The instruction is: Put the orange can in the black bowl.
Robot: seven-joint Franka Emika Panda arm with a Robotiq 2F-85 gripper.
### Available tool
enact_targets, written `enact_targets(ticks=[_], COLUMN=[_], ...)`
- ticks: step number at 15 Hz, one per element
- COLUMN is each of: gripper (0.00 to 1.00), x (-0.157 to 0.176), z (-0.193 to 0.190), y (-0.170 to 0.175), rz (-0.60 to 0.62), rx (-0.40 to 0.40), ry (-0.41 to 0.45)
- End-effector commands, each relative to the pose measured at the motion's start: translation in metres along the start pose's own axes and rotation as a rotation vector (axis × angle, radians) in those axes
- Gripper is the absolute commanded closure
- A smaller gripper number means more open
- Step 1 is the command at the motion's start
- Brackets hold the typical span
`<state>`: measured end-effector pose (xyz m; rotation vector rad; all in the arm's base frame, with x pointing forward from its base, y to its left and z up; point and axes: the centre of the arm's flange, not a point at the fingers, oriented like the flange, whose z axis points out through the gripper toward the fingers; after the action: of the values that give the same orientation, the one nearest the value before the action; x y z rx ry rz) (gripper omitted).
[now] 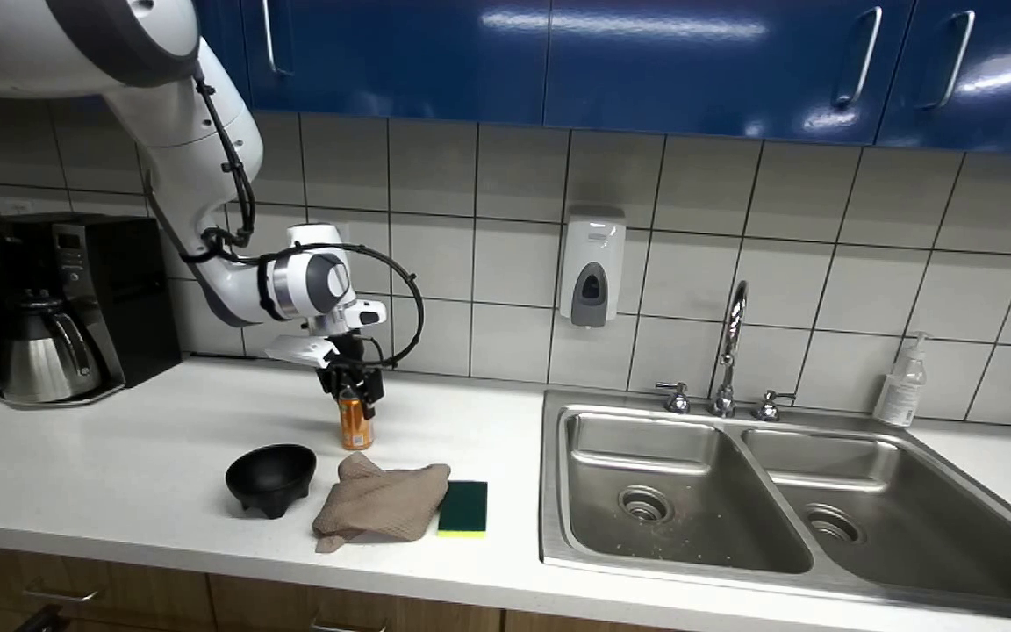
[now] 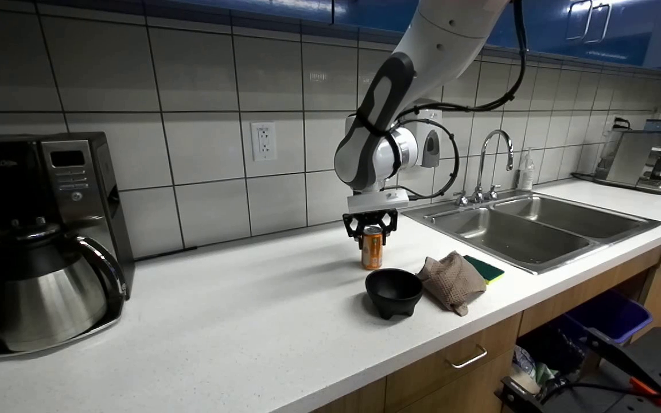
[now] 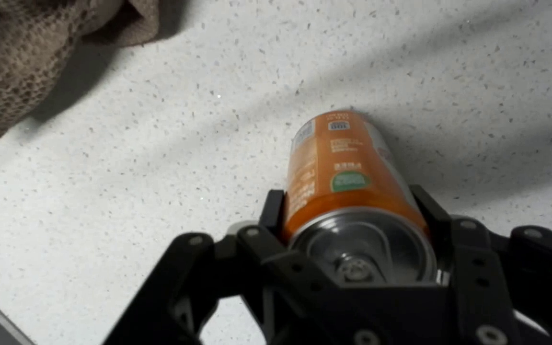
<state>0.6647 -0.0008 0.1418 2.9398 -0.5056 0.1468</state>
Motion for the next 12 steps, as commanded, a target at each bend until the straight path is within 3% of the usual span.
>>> enact_targets(ticks=[1,12], gripper=[0.61,0.61], x=[-0.027,-0.1], z=[-0.051,-0.138], y=[0.017,0.07], rz=[0.019,0.062], rx=[0.031,0.046], ry=[-0.029,-0.015])
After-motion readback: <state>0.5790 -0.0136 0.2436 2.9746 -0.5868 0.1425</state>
